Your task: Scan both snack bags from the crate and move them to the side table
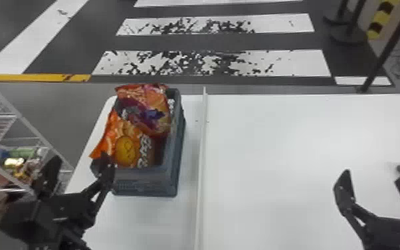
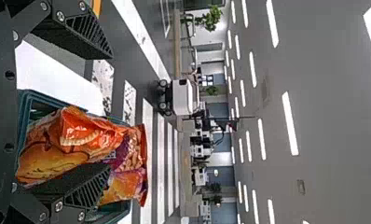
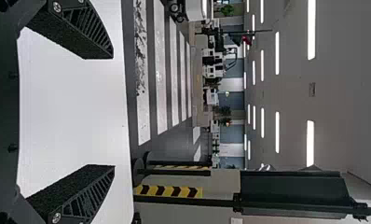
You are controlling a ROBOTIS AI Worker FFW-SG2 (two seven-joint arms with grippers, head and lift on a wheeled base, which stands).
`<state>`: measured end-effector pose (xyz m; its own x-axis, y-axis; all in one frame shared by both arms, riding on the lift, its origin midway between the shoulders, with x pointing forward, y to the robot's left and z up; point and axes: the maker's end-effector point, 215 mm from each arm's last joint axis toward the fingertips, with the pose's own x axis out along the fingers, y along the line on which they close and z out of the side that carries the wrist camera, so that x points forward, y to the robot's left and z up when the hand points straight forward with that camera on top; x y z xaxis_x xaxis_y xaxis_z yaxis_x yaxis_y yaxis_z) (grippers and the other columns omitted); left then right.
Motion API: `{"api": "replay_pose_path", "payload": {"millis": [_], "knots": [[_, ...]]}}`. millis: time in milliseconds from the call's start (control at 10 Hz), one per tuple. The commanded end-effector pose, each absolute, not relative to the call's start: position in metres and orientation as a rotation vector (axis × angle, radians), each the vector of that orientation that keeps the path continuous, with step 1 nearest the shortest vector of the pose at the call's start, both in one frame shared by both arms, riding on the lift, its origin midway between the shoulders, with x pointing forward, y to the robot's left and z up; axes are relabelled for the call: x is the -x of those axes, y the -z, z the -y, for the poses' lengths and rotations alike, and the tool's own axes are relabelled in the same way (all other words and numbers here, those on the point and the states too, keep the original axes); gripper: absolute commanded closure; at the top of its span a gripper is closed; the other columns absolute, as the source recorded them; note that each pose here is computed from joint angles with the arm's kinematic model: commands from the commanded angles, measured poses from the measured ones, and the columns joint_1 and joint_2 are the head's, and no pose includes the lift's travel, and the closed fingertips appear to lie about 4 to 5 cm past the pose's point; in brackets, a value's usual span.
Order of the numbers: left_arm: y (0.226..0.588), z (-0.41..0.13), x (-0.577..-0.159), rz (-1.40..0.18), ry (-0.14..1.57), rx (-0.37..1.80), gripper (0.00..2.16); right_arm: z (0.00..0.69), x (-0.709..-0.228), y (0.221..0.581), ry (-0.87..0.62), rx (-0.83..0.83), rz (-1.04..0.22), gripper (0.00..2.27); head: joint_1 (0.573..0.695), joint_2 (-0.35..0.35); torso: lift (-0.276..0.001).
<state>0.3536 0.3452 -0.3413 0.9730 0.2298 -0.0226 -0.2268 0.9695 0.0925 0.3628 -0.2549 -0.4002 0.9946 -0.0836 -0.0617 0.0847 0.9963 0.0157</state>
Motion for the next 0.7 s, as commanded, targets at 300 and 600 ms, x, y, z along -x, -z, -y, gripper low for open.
{"api": "replay_pose_path", "payload": {"millis": [300,600], "knots": [[0.378,-0.36,-0.374,-0.166,-0.212,-0.068,0.19,0.254,-0.363,0.399,0.082,-0.019,-0.059,0.09,0.695,0.159,-0.075],[0.397,-0.36,-0.391,-0.246,-0.193,-0.052,0.19,0.253,-0.362,0.4,0.081,-0.018,-0.061,0.09,0.695,0.166,-0.075]]}}
